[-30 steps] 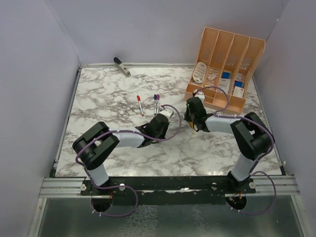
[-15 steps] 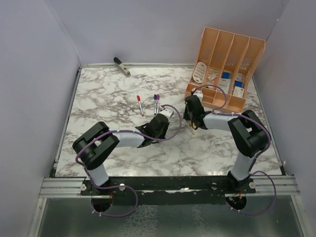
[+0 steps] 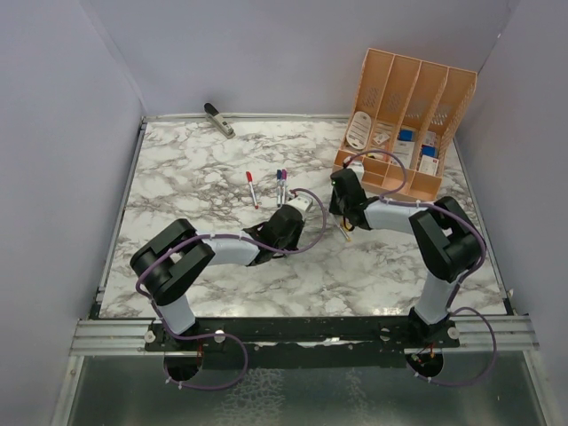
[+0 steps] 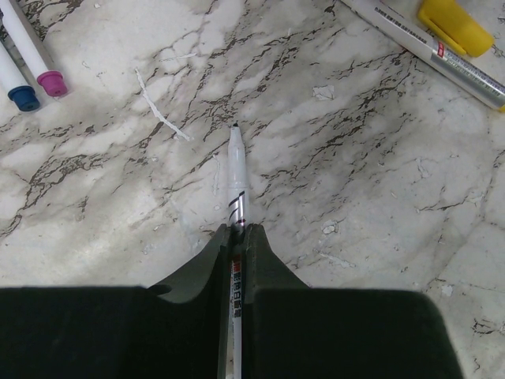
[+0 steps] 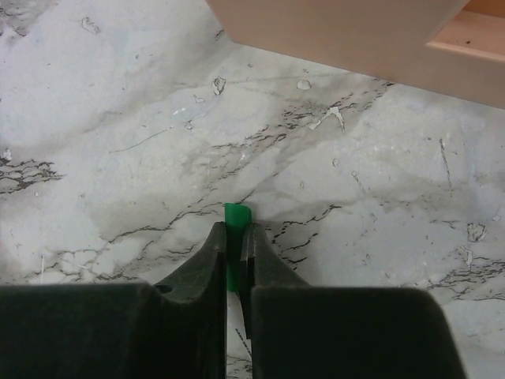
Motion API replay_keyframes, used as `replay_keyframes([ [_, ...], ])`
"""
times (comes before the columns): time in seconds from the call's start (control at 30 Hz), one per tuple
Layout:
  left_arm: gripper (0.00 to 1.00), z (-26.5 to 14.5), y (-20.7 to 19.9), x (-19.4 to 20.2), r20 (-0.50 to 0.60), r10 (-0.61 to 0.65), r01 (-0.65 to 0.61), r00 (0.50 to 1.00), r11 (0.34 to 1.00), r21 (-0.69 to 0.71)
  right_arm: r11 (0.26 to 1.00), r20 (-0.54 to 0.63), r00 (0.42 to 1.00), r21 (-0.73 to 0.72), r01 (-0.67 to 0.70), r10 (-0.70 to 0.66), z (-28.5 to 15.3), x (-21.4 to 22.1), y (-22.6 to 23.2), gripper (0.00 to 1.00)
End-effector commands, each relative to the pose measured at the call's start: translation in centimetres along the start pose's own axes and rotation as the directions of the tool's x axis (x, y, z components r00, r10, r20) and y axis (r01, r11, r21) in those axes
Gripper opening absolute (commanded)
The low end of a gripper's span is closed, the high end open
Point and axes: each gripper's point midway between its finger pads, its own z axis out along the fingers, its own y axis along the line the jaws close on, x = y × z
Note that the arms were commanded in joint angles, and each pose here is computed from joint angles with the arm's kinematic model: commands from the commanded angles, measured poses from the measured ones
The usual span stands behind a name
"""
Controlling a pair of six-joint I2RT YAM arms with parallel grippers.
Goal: Insert the pens into the pen caps
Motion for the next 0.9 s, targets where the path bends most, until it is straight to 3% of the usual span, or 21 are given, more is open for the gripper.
replay_keyframes([
  [0.0, 0.0, -0.9, 0.3, 0.8, -0.025, 0.031, -0.031, 0.999, 0.999, -0.006, 1.0, 0.017, 1.0, -0.008, -0.012, 0.012, -1.2, -0.7, -0.3, 0.01],
  [0.33, 0.0, -3.7, -0.2, -4.2, 0.163, 0.091, -0.097, 0.982, 0.995, 0.033, 0.98, 0.235, 0.968, -0.192, -0.047, 0.092, -6.7, -6.2, 1.6, 0.01],
  [0.57, 0.0, -7.8, -1.9, -7.6, 0.375, 0.107, -0.17, 0.921, 0.975, 0.14, 0.923, 0.358, 0.92, -0.384, -0.012, 0.161, -12.1, -9.3, 3.7, 0.01],
  [0.73, 0.0, -13.0, -3.7, -10.1, 0.6, 0.018, -0.217, 0.8, 0.941, 0.261, 0.821, 0.421, 0.877, -0.568, 0.056, 0.232, -16.6, -10.1, 5.6, 0.01],
  [0.87, 0.0, -14.6, -4.8, -11.0, 0.623, -0.036, -0.221, 0.781, 0.918, 0.33, 0.682, 0.479, 0.822, -0.714, 0.161, 0.307, -21.3, -10.7, 7.4, 0.01],
])
